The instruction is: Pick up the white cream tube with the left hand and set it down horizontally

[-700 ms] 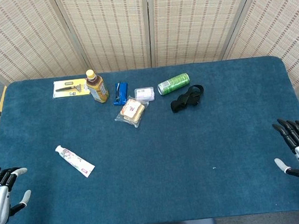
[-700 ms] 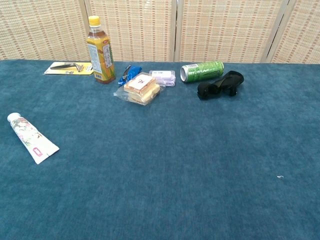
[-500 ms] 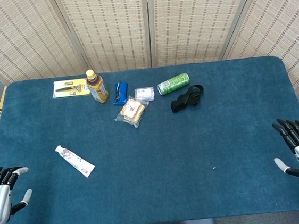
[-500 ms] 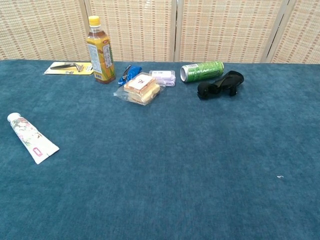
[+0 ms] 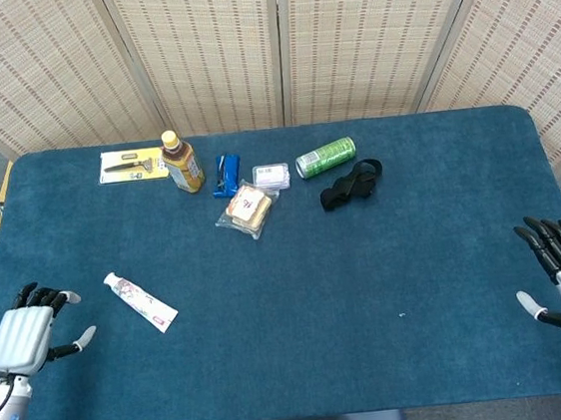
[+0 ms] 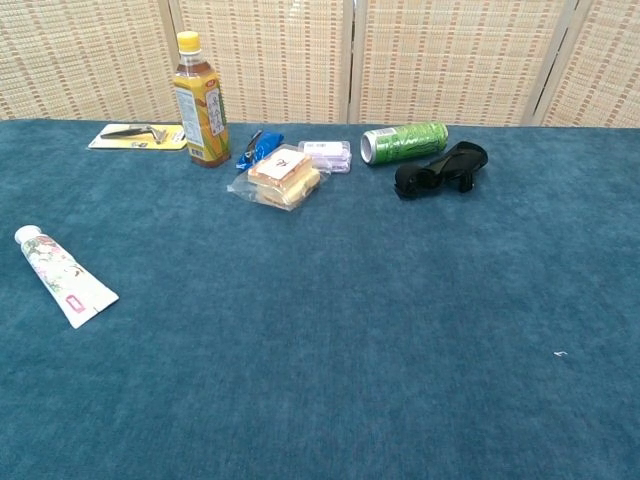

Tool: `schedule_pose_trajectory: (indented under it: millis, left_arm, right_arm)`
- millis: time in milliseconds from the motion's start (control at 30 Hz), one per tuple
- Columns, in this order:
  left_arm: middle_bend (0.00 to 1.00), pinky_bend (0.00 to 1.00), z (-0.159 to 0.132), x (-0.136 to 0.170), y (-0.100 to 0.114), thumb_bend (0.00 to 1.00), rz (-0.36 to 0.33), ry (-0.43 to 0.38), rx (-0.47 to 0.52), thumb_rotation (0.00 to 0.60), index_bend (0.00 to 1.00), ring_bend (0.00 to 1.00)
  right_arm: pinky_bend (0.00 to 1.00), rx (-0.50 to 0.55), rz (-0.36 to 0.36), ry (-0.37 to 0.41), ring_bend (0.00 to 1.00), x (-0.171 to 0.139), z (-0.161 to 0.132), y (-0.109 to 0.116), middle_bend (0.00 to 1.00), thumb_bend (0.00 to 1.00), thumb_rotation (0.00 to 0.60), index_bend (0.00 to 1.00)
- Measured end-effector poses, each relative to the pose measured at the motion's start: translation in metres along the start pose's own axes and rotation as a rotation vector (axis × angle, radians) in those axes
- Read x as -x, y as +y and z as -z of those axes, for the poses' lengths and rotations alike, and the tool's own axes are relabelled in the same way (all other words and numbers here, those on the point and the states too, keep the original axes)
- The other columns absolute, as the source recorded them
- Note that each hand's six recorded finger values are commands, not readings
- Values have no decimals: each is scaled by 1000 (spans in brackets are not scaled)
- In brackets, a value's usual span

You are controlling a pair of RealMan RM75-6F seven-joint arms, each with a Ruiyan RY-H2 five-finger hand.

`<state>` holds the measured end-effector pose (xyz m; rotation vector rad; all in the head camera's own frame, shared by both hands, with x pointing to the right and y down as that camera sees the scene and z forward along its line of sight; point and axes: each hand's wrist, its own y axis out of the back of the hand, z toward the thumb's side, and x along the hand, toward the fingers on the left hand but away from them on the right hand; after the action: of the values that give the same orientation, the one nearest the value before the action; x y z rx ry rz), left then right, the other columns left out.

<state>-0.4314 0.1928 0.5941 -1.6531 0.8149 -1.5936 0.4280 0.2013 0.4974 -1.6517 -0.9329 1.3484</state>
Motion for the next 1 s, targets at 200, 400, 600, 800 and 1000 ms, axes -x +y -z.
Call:
schedule_pose_trajectory:
  millis: [200,400,600,800,1000]
  left_arm:
    - [356,79,-5,-34,-16,135,92,3,-76,53,351,222]
    - [356,69,-5,-55,-30,121,159,41,-147,15,345,201]
    - [354,69,-2,-69,-41,117,192,85,-184,9,338,196]
    - [330,67,2,-78,-53,116,218,128,-219,11,317,171]
    - [311,58,4,-83,-64,117,238,171,-270,16,303,152]
  right_arm:
    - [0,1,3,-10,0,-2,1,1,61,211,600,68]
    - [0,1,3,-22,0,-4,4,2,61,211,600,68]
    - [0,3,7,-28,0,-5,6,2,61,211,600,68]
    - [0,7,4,-33,0,-6,9,2,61,211,600,68]
    - [0,11,11,-50,0,-11,15,3,61,211,600,68]
